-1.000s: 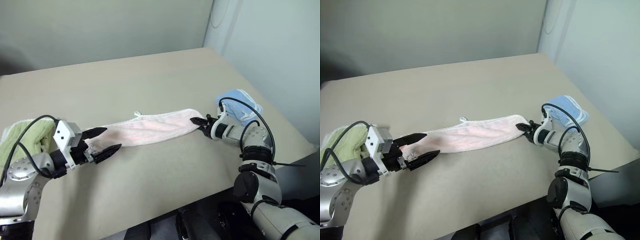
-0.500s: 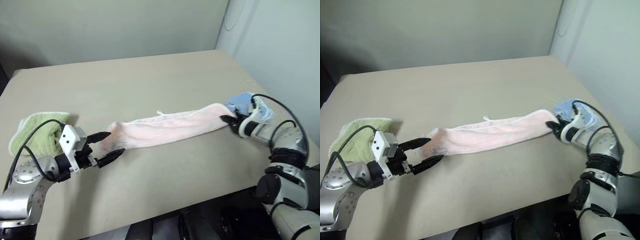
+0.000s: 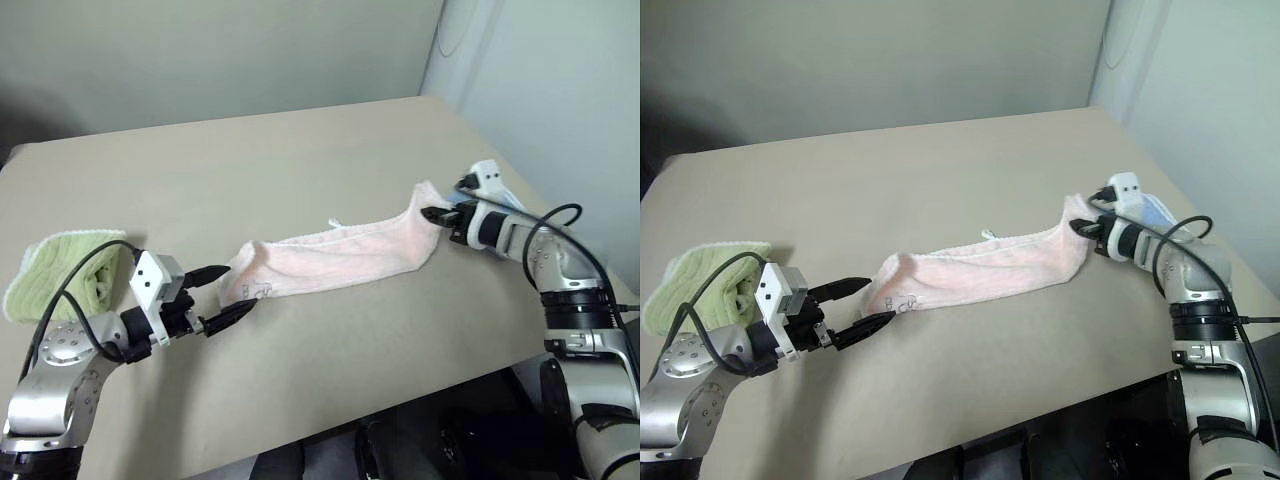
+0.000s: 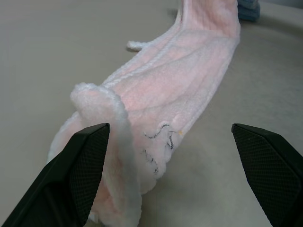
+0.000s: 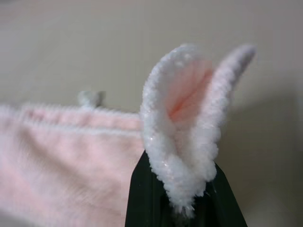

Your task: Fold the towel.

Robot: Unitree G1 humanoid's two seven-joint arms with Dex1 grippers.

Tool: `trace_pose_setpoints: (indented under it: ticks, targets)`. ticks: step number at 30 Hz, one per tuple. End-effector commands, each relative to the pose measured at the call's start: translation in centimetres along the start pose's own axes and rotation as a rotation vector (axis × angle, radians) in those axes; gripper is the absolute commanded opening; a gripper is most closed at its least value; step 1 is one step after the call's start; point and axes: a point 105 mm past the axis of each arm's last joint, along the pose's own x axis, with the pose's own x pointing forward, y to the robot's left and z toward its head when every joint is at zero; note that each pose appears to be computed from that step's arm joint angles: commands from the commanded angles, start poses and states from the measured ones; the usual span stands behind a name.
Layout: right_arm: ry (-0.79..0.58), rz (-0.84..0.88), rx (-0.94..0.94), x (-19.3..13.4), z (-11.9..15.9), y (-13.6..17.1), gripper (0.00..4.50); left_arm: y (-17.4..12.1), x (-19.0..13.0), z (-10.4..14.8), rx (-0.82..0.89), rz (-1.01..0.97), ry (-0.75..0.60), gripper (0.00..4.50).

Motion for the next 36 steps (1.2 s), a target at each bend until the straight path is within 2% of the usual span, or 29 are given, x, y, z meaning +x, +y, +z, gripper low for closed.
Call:
trace_pose_setpoints:
  ticks: [1,5,11,15,18,21,24,31,34,36]
  targets:
    - [-0.012,0.096,-0.208,0.4,1.2,2.6,0.02,-0.1,-0.1,1.1,0.038,0.003,-0.031,4.5]
    - [0.063,0.23,-0.357,3.5,0.0,6.9,0.02,-0.2,0.3,1.2,0.035,0.004,-0.044,4.5]
    - [0.129,0.305,-0.43,5.9,-2.3,9.2,0.02,-0.7,0.6,1.2,0.03,0.005,-0.054,4.5]
    - [0.133,0.315,-0.423,6.1,-2.5,9.3,0.02,-0.9,0.3,0.9,0.022,0.014,-0.053,4.5]
    - [0.13,0.329,-0.405,5.9,-2.4,9.2,0.64,-1.0,0.3,0.8,0.018,0.016,-0.051,4.5]
    - [0.105,0.332,-0.374,5.6,-1.8,8.9,1.58,-1.0,0.4,0.8,0.015,0.015,-0.051,4.5]
    - [0.014,0.358,-0.301,4.6,0.1,8.9,2.57,-1.0,0.5,0.8,0.013,0.015,-0.052,4.5]
    - [-0.171,0.43,-0.154,0.4,3.4,8.2,2.57,-0.1,-0.6,1.4,-0.038,0.081,-0.114,4.5]
    - [-0.176,0.3,-0.088,0.8,3.4,5.5,2.01,0.4,-0.9,2.0,-0.113,0.131,-0.182,4.5]
    - [-0.171,0.258,-0.063,1.3,3.1,4.4,1.29,0.6,-1.0,2.3,-0.17,0.15,-0.222,4.5]
